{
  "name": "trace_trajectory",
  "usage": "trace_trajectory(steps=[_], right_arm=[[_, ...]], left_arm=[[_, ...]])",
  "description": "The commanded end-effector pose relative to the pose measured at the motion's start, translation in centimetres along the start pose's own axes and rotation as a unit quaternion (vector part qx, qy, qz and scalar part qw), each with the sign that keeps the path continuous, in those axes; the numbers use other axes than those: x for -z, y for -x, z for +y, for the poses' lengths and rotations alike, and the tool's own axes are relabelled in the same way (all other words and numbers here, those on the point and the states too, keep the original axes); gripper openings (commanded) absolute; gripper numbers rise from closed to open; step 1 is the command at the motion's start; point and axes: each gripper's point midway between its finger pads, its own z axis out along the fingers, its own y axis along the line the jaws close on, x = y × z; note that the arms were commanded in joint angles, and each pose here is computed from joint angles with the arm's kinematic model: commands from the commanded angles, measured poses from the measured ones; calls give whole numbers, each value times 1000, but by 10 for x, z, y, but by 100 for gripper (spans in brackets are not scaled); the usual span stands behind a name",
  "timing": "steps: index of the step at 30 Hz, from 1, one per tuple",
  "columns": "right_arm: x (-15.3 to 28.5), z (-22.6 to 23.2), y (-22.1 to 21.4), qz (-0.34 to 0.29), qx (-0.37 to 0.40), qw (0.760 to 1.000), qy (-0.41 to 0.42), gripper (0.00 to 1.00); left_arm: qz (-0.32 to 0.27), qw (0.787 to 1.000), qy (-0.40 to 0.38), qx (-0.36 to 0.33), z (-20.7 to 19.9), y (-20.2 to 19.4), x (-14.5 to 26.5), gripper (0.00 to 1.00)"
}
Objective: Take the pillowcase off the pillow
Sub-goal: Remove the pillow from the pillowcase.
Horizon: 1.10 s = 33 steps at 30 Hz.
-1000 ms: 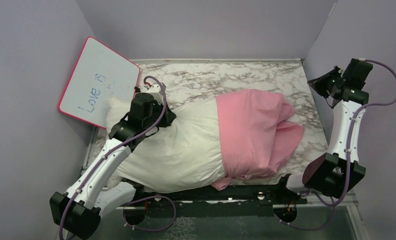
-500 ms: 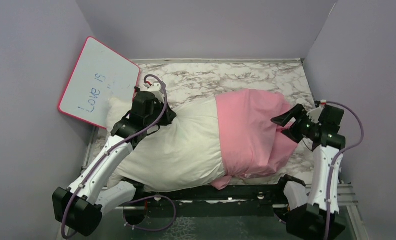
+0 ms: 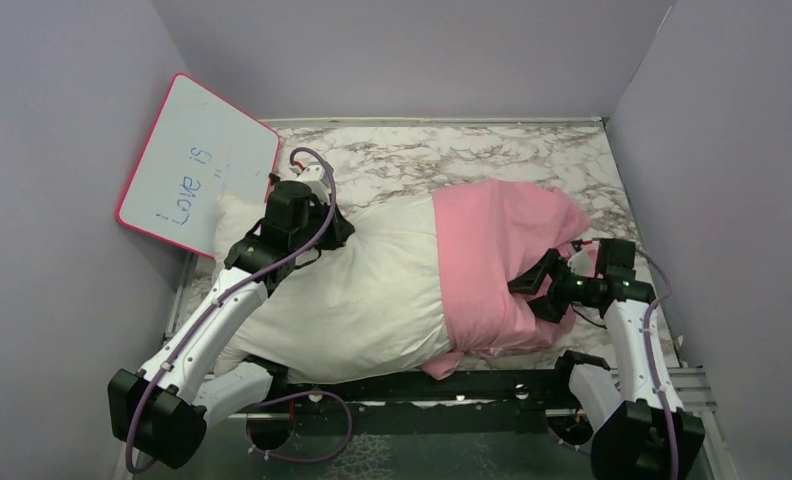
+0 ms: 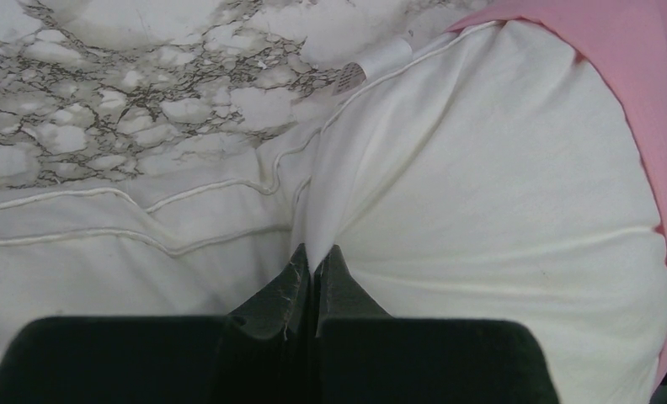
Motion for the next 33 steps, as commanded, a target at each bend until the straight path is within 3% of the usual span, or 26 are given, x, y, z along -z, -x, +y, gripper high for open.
trace_trajectory(steps=[1, 2, 4, 5, 9, 13, 16, 28, 31, 33], right_arm=[[-12, 26, -11, 52, 58, 996, 54, 63], [-15, 29, -9, 51, 61, 995, 52, 49], [-19, 31, 1, 30, 47, 997, 46, 12], [-19, 30, 12, 5, 41, 999, 26, 2], [8, 33, 79, -155, 47, 984, -77, 1], [72, 30, 150, -329, 49, 917, -220, 1], [109, 40, 183, -410, 49, 872, -263, 1], [161, 72, 247, -470, 61, 832, -290, 1], [162, 73, 259, -449, 68, 845, -282, 0], [149, 75, 258, -420, 74, 866, -262, 1]], left_arm=[[69, 997, 22, 21, 14, -38, 0, 0], [69, 997, 20, 22, 14, -38, 0, 0], [68, 997, 19, 22, 13, -38, 1, 0], [68, 997, 18, 21, 13, -38, 1, 0], [64, 997, 26, 21, 17, -42, 4, 0], [75, 996, 42, 19, 27, -54, 5, 0], [74, 995, 57, 18, 34, -57, 6, 0], [76, 992, 104, 10, 57, -67, 11, 0], [71, 992, 106, 9, 57, -64, 12, 0], [69, 992, 106, 8, 57, -61, 13, 0]])
